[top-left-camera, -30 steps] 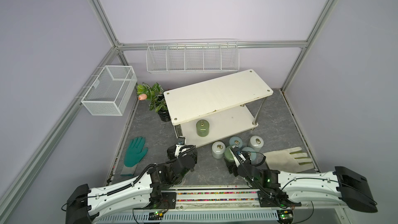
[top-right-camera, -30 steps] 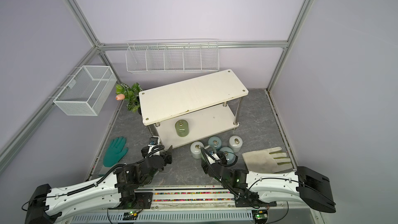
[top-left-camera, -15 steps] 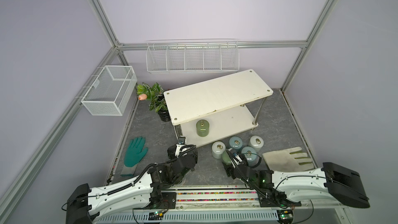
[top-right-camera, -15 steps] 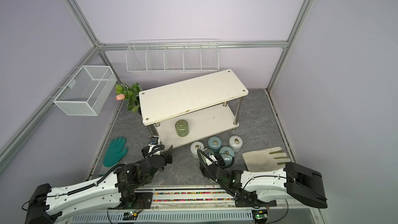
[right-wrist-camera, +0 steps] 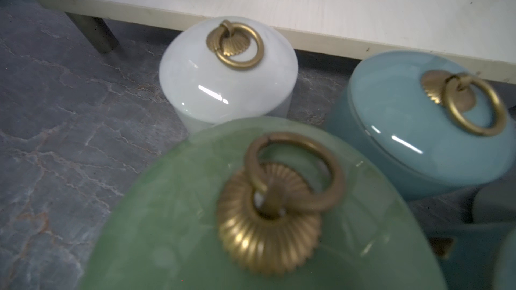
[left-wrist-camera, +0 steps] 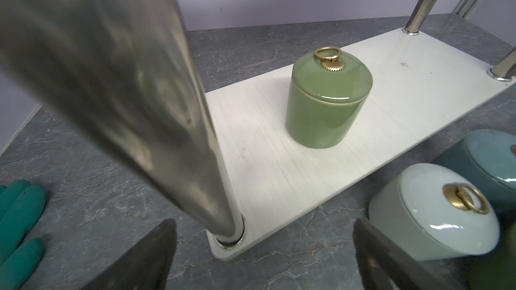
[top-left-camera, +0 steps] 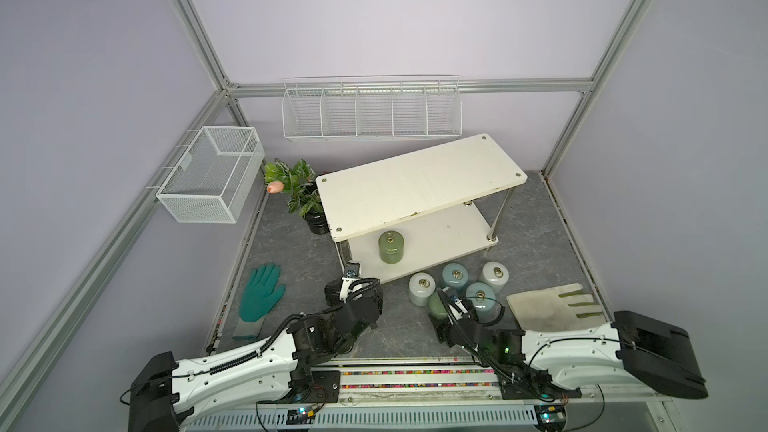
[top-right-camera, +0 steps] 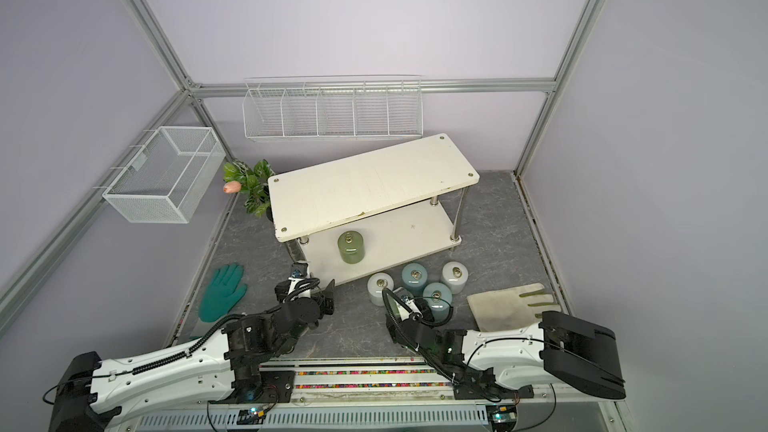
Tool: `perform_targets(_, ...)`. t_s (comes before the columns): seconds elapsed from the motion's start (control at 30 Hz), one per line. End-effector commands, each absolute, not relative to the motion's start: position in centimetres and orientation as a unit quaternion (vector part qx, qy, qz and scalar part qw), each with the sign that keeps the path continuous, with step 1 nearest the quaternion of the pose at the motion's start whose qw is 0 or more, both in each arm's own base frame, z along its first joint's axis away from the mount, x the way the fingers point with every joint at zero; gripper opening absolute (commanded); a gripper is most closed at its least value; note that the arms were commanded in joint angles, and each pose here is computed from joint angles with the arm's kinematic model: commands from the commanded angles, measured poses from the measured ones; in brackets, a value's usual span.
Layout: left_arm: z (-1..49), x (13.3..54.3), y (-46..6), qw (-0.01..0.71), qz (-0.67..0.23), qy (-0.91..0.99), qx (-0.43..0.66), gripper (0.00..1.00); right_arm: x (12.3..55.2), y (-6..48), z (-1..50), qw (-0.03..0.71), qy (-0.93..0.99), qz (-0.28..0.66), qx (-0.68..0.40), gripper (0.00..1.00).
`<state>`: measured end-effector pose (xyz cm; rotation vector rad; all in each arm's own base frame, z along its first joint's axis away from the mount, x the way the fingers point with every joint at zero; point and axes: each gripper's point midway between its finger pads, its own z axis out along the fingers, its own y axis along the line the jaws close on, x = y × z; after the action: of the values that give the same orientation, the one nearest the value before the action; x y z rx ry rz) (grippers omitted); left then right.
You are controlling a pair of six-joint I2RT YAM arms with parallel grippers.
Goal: Remove the tea canisters from the shelf
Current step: Place the tea canister at the center of the board.
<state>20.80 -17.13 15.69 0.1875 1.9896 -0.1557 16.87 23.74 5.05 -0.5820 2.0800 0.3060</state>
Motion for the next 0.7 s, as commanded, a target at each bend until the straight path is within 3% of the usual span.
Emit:
perform_targets(0.0, 16.9, 21.0, -17.7, 0.544, -0.077, 0.833, 0.073, 1.00, 17.6, 24.6, 6.7, 0.486, 0.837, 0.155, -0.197, 0.65)
perform_targets(0.17, 17.0, 21.0, -17.8, 0.545, -0.078, 0.832, 0.073, 1.00, 17.5, 24.0, 6.1, 0.473, 0.847, 0.142, -0.197, 0.66)
perform_targets(0.4, 16.9, 21.1, -18.0, 0.544, -0.077, 0.832, 0.075, 1.00, 17.0, 22.9, 5.1, 0.449, 0.862, 0.123, -0.199, 0.81)
perform_targets(0.67, 17.0, 21.2, -18.4, 0.540, -0.073, 0.835, 0.080, 1.00, 16.6, 22.8, 3.9, 0.424, 0.873, 0.108, -0.216, 0.89)
